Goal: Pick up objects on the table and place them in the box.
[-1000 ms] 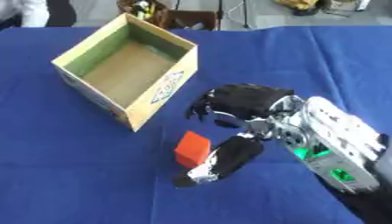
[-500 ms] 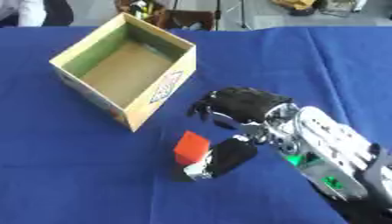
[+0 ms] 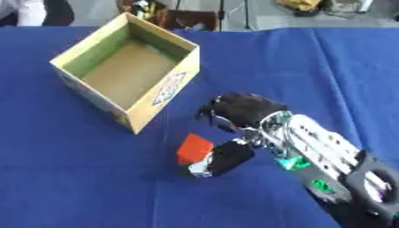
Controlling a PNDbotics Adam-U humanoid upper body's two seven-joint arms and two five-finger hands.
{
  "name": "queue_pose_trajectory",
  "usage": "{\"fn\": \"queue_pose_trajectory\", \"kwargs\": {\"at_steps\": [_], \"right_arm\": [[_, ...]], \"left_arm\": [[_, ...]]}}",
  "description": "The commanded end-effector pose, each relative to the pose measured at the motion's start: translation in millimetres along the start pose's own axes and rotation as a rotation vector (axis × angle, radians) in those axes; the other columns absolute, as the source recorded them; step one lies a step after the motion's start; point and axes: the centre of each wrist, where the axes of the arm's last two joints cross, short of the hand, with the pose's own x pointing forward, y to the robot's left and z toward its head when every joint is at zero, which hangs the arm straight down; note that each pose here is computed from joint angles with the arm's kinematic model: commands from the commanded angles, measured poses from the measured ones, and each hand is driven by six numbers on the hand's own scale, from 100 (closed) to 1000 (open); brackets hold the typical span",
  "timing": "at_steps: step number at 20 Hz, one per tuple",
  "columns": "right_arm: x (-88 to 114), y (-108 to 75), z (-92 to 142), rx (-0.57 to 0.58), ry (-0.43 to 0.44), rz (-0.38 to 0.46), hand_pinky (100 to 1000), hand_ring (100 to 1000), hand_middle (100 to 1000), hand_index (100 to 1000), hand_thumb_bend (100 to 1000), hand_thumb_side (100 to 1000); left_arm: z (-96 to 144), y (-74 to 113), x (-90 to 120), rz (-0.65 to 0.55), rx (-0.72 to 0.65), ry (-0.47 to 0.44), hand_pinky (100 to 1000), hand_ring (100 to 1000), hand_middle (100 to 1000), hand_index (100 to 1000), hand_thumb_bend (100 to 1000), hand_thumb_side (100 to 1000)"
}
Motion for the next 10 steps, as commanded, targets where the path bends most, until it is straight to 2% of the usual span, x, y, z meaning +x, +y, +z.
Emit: {"fn": "queue_pose_trajectory", "kwargs": {"at_steps": [1,4,10], "right_arm": [[-2,0.1,-5,-0.024,0.020,0.029,816,852,600,845,588,827],[-3,5.2,-10,-0.024,0.028,0.034,816,851,579,829,554,821],[-4,13.8,-15,-0.014,0.032,0.035,814,851,566,826,553,819]], "left_arm": [[-5,-1.6,5,0.010,-0.013,-0.031,383,693,619,727,119,1000],[-5,-1.5,5,0.009,-0.014,-0.031,383,693,619,724,120,1000],[-5,-1.7,6,0.011,-0.014,-0.032,383,695,619,720,120,1000]]}}
